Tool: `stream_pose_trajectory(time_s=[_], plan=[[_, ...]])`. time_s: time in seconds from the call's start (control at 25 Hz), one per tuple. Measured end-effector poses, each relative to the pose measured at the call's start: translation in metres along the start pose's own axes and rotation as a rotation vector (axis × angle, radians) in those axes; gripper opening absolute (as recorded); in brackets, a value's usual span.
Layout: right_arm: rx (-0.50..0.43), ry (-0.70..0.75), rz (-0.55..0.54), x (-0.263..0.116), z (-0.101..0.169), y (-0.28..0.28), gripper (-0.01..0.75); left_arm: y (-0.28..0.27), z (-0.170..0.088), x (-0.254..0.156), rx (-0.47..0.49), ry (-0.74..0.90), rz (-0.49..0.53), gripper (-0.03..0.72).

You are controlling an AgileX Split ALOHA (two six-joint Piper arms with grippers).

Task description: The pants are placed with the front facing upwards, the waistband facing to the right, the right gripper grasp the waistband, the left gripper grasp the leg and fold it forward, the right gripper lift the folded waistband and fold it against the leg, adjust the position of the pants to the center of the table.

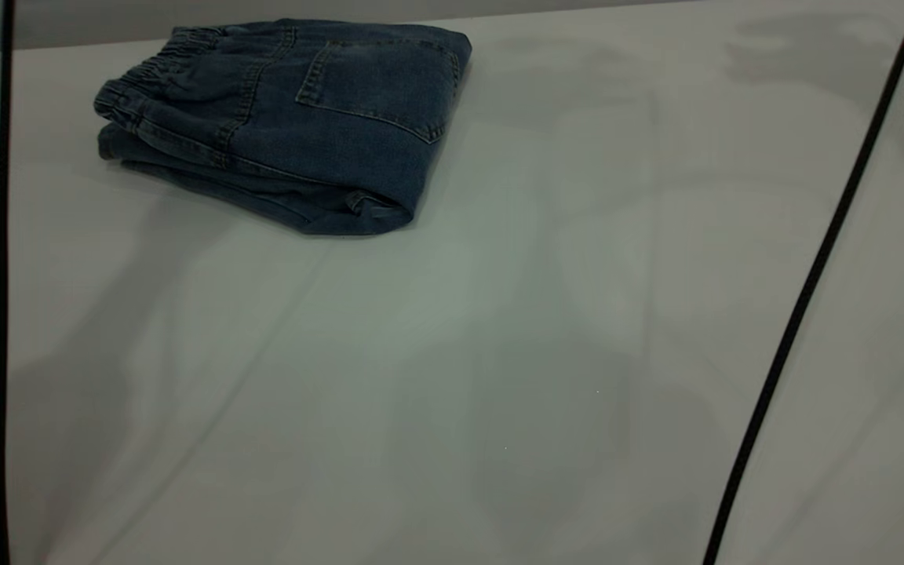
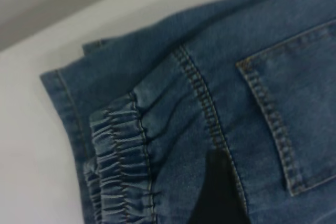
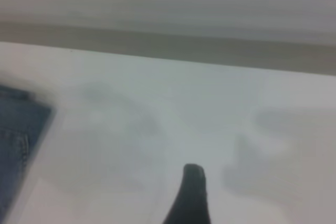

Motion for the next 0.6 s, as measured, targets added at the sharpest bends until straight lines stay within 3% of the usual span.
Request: stream_pose_trajectory(time_s=[0.24, 0.6], plan=[[-0.064, -0.010, -0.042, 0.004, 0.005, -0.051, 0.573, 0.057, 0.000, -0.015, -0.007, -0.002, 0.110, 0.481], [-0.076, -0.005, -0.118, 0.005, 0.017, -0.109, 0.573, 0.120, 0.000, -0.040, -0.016, -0.007, 0.237, 0.481]])
Point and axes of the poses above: a point on each arm's last joint axis where the gripper is mounted, y pointing out along that axis toward the gripper, z along the wrist's bending axis when the last joint is at zero, x = y × z, the point moved 2 cm from there along y, pointing out along that axis toward the gripper, and after that the axes turned 7 degrees about -y, right-handed, at the moved point
